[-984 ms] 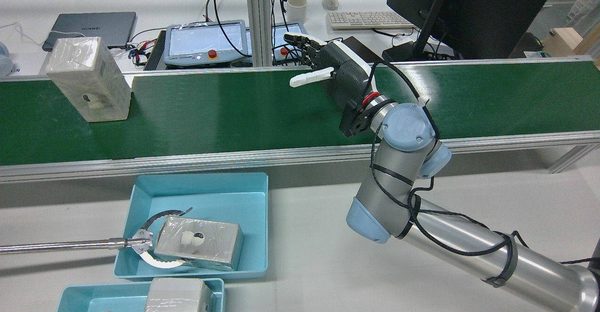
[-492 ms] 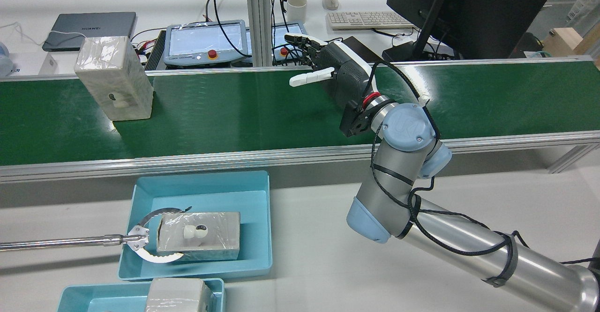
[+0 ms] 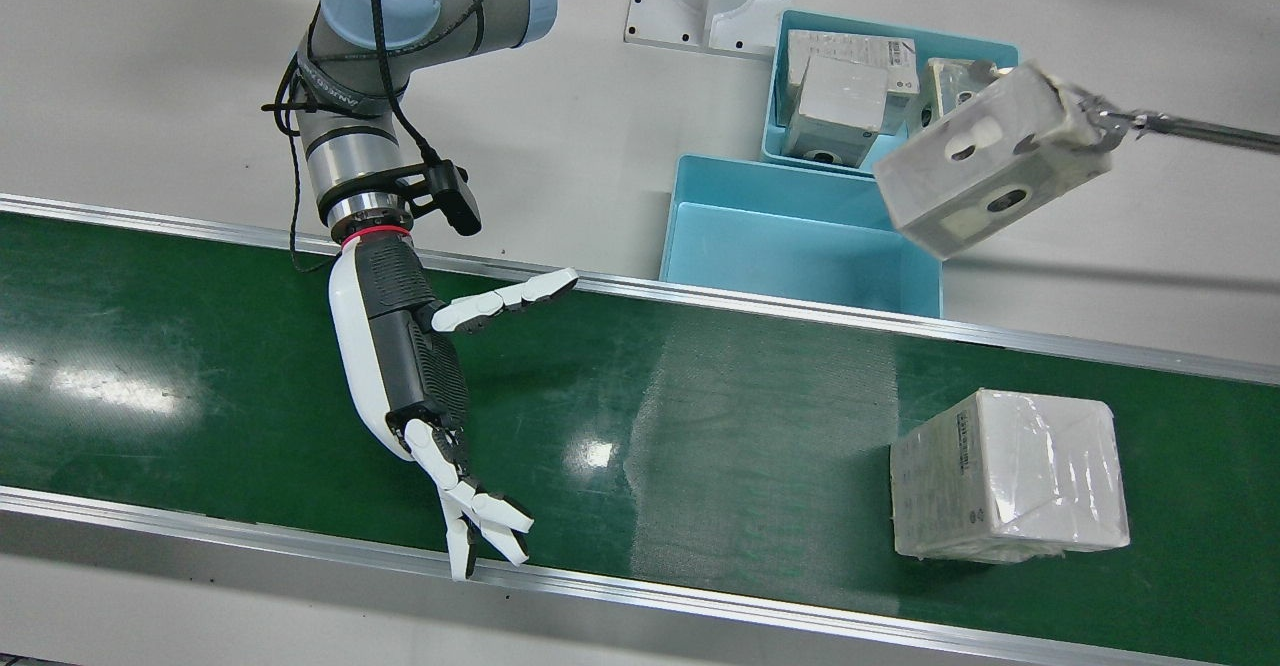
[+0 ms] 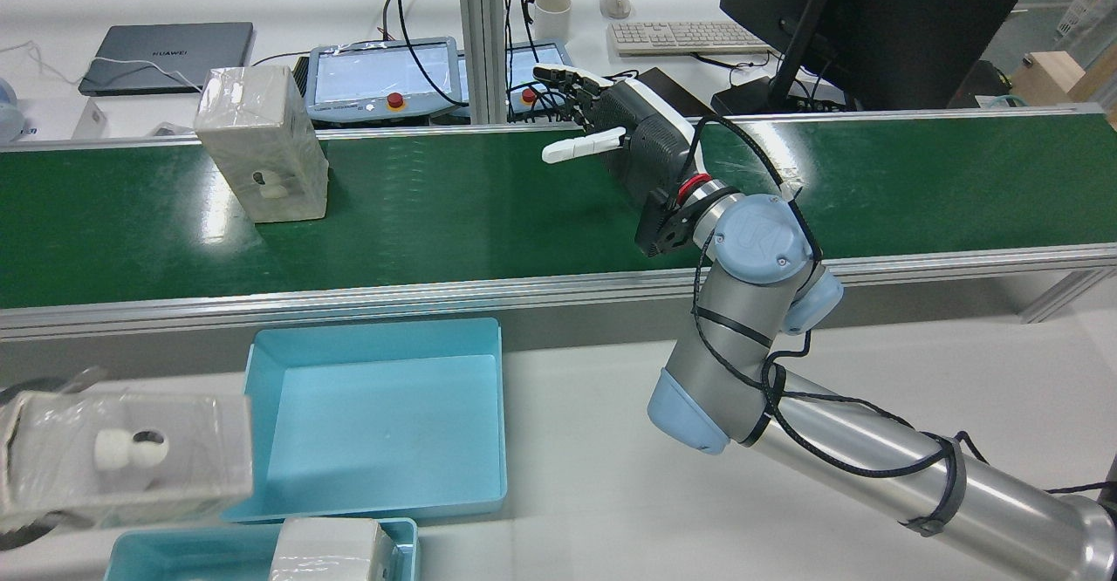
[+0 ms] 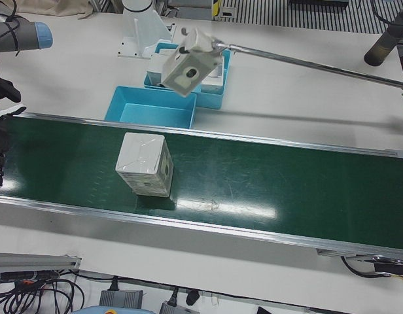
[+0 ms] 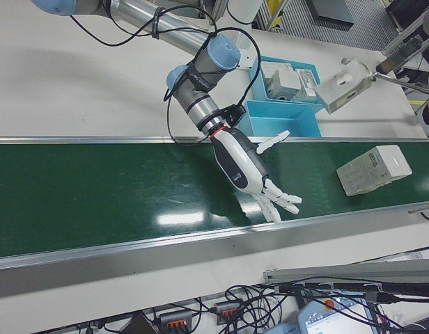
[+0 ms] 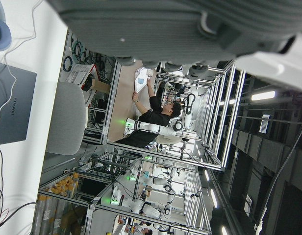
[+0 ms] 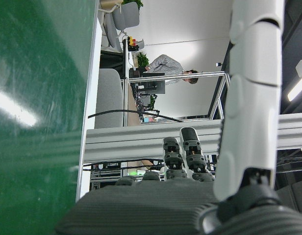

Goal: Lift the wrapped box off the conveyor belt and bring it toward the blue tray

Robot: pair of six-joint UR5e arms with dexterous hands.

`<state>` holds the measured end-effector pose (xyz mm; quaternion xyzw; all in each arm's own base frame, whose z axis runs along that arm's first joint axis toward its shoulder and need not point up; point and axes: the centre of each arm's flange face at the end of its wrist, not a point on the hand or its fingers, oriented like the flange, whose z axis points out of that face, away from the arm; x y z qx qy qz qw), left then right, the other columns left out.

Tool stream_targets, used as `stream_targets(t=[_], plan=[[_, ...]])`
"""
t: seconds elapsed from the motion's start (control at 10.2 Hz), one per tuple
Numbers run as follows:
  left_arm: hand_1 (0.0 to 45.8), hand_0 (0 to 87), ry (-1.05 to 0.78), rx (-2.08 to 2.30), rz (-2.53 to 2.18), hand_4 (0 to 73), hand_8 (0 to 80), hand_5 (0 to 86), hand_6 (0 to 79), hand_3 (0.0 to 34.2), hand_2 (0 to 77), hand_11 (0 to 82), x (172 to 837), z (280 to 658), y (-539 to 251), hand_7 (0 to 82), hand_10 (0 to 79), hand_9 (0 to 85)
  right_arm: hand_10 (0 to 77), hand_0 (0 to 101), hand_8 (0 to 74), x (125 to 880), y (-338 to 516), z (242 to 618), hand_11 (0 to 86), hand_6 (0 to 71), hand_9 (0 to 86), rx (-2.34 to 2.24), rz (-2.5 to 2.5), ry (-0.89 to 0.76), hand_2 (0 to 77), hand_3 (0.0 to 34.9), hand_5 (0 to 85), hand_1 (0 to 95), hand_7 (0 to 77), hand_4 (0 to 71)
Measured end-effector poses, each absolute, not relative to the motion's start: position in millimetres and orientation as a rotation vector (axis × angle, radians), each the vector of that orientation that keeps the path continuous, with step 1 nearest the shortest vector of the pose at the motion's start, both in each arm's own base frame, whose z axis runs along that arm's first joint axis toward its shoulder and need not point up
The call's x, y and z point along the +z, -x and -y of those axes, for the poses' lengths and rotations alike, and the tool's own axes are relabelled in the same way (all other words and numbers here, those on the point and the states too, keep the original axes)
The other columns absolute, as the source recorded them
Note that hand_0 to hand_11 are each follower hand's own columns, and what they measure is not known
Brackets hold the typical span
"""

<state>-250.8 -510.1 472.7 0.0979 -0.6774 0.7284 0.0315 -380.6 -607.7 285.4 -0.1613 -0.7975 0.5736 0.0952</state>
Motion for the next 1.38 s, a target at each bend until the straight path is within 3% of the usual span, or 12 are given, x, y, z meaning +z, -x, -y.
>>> stream_targets(t=[0.59,1.18,1.38], plan=[[0.0,0.0,-0.302,2.243,2.087,0.0,0.5,1.1,0.5,0.0,1.1,0.5,473,510,251,0.5,0.5,0.5,0.0,48,0.0,288,381,608,0.5,4.9,1.1,1.705,2.359,0.471,4.4,0.0,18.0,13.6,6.0,10.9],[0.0,0.0,-0.302,2.243,2.087,0.0,0.5,1.1,0.5,0.0,1.1,0.5,473,510,251,0.5,0.5,0.5,0.0,49,0.0,301,386,614,0.5,4.9,1.1,1.734,2.328,0.464,9.3,0.0,19.1,16.4,6.5,12.0],[0.0,0.0,-0.302,2.243,2.087,0.0,0.5,1.1,0.5,0.0,1.1,0.5,473,510,251,0.5,0.5,0.5,0.0,49,0.0,292,382,614,0.5,4.4,1.1,1.720,2.352,0.473,6.0,0.0,17.5,13.6,4.9,10.4]])
